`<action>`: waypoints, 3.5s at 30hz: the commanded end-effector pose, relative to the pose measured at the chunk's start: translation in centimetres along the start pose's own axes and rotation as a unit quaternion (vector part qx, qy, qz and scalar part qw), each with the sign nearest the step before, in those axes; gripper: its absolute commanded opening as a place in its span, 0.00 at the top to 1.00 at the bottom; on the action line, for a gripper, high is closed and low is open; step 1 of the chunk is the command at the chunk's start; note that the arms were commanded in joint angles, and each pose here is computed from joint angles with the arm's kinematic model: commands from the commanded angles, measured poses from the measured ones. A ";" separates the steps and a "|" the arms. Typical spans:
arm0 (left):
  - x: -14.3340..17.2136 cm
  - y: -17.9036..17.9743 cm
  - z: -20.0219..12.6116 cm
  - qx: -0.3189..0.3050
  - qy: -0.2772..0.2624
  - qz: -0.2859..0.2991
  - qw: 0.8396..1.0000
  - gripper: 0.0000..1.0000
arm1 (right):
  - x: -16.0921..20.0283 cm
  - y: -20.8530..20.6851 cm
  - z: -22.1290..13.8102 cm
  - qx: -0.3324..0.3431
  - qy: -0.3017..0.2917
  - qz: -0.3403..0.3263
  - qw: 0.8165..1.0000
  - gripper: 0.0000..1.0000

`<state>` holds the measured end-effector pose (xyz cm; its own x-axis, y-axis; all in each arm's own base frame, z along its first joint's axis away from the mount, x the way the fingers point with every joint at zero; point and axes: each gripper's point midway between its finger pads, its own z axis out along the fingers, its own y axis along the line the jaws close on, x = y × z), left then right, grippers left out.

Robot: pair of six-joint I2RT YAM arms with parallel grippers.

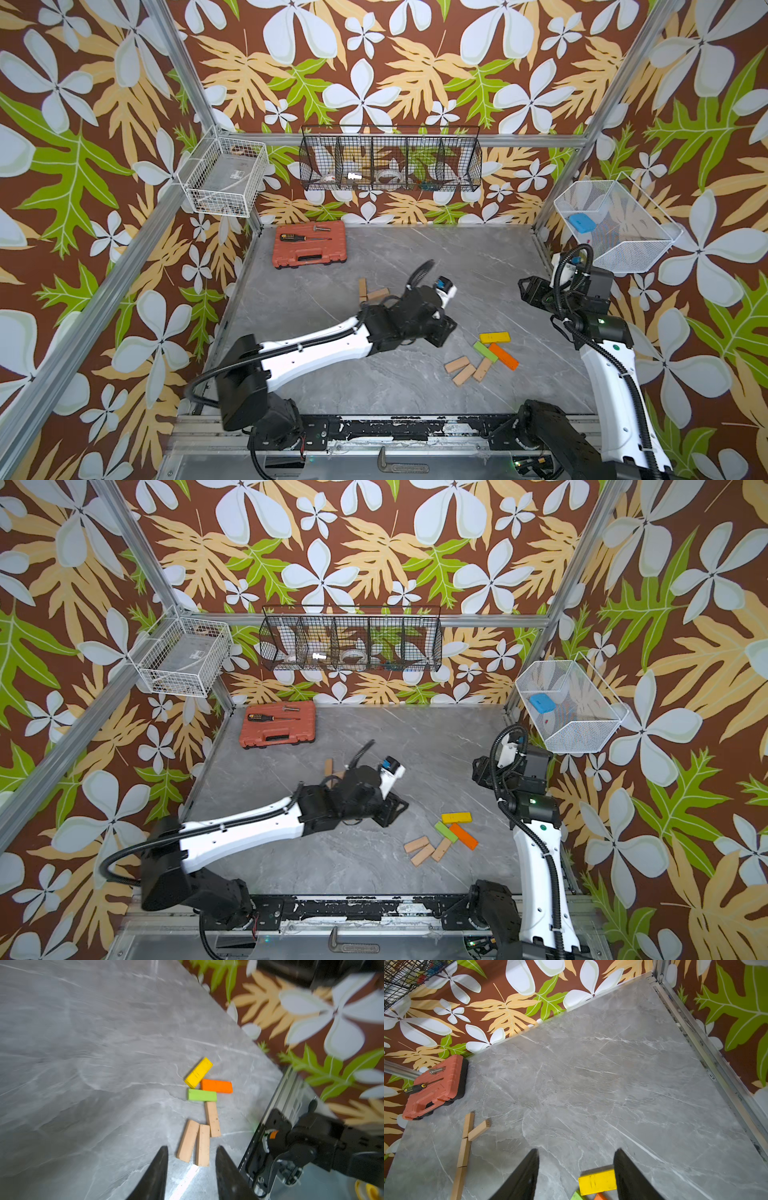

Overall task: Assemble the letter k with building blocks
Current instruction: Pick up the building block from the center of the board, then place the building block at the center of the board.

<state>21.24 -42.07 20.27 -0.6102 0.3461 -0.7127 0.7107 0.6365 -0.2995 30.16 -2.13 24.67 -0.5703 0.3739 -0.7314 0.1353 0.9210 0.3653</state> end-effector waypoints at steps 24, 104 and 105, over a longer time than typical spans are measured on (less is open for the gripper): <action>11.9 0.5 11.5 -0.013 0.276 0.230 0.933 0.58 | 0.3 0.9 -2.0 -0.024 -0.036 0.015 0.999 0.38; 9.5 26.5 3.1 -0.008 0.318 0.507 0.801 1.00 | 0.8 0.9 -1.1 -0.033 -0.019 0.074 0.997 0.37; 9.5 26.6 3.2 -0.006 0.317 0.504 0.803 1.00 | 0.8 0.9 -1.1 -0.032 -0.018 0.075 0.997 0.37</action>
<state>35.30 -23.99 3.64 0.2037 0.9735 -0.1044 0.9532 -0.1729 0.2481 28.86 -1.19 24.63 -0.5230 0.5054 -0.6863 0.1673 0.8505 0.4988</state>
